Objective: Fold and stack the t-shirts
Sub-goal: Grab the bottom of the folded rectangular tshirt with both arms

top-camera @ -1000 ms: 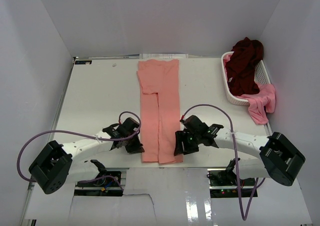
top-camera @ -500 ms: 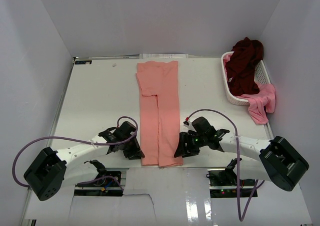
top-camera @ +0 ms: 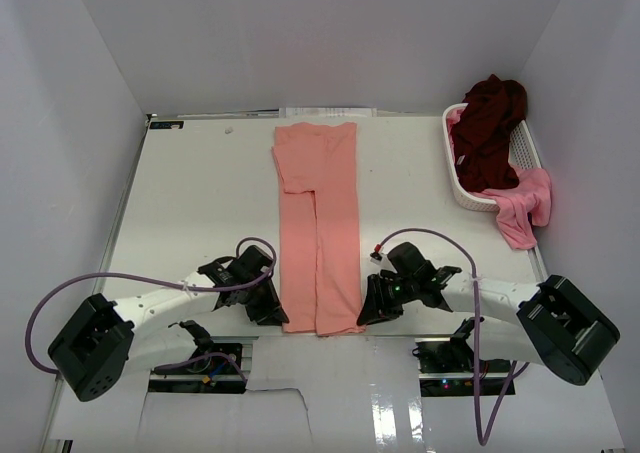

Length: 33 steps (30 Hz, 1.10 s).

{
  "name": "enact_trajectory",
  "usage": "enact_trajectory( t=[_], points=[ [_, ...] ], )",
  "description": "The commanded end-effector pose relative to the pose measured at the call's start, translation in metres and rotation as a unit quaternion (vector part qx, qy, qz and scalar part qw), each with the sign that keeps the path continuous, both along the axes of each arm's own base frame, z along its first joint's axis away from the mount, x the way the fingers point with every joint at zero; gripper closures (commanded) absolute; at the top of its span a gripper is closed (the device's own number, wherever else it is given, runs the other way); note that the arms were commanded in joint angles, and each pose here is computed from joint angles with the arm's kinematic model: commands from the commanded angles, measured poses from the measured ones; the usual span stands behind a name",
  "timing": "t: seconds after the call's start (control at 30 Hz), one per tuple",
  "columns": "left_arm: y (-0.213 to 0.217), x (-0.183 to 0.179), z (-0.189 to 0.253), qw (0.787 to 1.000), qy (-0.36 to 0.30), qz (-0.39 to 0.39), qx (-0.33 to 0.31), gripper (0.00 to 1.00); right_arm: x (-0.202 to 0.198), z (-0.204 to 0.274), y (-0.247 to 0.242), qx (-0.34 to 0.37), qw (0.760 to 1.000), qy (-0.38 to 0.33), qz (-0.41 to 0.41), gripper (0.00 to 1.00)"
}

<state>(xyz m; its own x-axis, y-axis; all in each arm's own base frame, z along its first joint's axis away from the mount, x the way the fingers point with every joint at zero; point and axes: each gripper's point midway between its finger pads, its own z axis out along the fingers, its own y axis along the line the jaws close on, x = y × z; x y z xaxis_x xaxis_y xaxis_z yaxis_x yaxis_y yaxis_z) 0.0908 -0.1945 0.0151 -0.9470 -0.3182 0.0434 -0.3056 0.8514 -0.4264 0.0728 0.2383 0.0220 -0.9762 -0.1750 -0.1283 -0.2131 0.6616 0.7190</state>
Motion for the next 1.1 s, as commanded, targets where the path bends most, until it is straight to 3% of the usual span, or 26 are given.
enact_trajectory(
  t=[0.0,0.07,0.13,0.17,0.37,0.67,1.07],
  points=[
    [0.042,-0.025,-0.033,0.994,0.041,0.004,0.099,0.72,-0.020,-0.043,-0.043,-0.113,0.993,0.033,-0.014,0.75],
    [0.042,-0.026,-0.036,0.994,0.042,0.005,0.102,0.79,-0.021,-0.045,-0.044,-0.119,0.992,0.035,-0.012,0.92],
    [0.042,-0.026,-0.037,0.994,0.042,0.005,0.102,0.87,-0.019,-0.044,-0.043,-0.119,0.992,0.033,-0.011,0.92],
    [0.041,-0.025,-0.037,0.994,0.041,0.005,0.099,1.00,-0.019,-0.043,-0.043,-0.119,0.992,0.032,-0.011,0.92],
    [0.034,-0.022,-0.029,0.996,0.034,-0.001,0.085,1.00,-0.012,-0.031,-0.044,-0.128,0.992,0.012,-0.012,0.92],
    [0.024,0.002,0.020,0.997,-0.010,0.011,0.077,1.00,0.002,0.005,-0.035,-0.114,0.993,-0.021,-0.006,0.92],
    [-0.001,0.016,0.038,0.999,-0.018,-0.004,0.038,1.00,0.020,0.028,-0.012,-0.086,0.995,-0.037,0.014,0.92]
  ],
)
